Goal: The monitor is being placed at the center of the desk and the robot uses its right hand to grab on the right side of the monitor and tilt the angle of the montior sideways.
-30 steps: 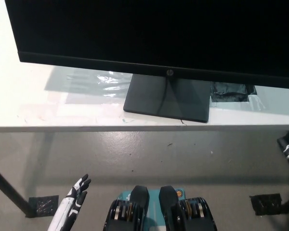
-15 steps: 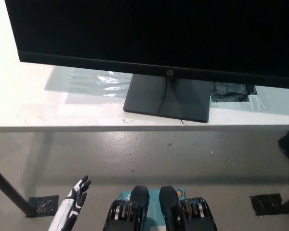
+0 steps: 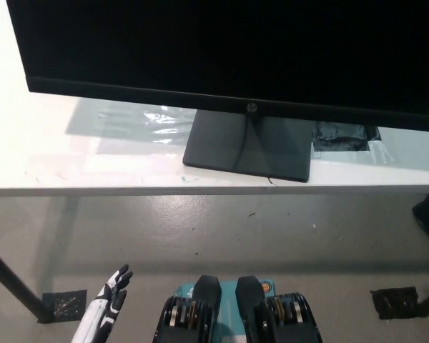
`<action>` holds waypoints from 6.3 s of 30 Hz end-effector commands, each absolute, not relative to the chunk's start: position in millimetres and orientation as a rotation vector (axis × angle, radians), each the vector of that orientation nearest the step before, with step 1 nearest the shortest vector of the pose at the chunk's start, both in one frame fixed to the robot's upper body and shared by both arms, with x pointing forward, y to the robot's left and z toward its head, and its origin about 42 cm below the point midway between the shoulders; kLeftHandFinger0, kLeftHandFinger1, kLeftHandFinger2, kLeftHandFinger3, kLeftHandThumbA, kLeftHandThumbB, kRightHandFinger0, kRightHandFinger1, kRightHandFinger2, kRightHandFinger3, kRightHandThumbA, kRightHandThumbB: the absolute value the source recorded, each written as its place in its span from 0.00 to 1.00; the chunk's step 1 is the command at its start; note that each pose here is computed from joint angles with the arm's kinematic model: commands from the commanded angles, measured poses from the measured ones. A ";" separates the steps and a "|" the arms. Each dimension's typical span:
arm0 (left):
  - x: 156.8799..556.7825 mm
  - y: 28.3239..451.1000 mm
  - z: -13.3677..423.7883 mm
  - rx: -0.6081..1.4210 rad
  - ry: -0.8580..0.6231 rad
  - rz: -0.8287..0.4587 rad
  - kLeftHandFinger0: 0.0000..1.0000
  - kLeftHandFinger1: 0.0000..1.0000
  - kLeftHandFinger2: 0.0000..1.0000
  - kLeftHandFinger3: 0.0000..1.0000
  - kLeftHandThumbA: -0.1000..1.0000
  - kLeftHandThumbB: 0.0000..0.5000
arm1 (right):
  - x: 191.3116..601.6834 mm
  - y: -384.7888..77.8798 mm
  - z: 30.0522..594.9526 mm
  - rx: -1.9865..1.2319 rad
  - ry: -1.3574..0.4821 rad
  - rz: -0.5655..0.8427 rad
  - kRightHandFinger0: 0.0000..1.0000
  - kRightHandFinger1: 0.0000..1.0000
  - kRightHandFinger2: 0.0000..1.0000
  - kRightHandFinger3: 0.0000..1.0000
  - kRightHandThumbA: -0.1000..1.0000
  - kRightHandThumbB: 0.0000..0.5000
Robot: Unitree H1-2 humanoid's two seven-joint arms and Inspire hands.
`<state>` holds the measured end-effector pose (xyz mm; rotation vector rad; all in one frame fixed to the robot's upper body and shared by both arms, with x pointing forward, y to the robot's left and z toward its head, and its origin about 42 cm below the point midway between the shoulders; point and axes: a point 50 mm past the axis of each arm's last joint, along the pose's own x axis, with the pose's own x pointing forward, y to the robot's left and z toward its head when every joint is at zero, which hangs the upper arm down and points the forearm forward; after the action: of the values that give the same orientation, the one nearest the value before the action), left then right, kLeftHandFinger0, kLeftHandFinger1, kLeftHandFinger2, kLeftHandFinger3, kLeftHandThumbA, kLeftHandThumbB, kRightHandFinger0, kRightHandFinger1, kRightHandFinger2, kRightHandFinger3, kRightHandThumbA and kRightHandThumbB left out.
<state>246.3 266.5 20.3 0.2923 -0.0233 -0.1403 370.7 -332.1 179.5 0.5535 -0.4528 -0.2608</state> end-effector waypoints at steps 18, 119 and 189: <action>250.6 277.2 34.1 0.300 -0.098 -0.120 1.00 1.00 1.00 1.00 1.00 0.66 | 424.2 -323.6 184.8 0.411 -0.447 -0.228 1.00 1.00 1.00 1.00 1.00 0.52; 249.3 283.3 34.1 0.325 -0.095 -0.111 1.00 1.00 1.00 1.00 1.00 0.70 | 466.3 -318.8 273.3 0.496 -0.585 -0.137 1.00 1.00 1.00 1.00 1.00 0.70; 252.8 284.2 35.2 0.361 -0.100 -0.130 1.00 1.00 1.00 1.00 1.00 0.58 | 304.2 -275.2 278.4 0.092 -0.868 0.040 1.00 1.00 1.00 1.00 1.00 0.80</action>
<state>248.0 276.7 22.8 0.3312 -0.0254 -0.1434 392.9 -295.6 168.8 0.3876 -0.3166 -0.1628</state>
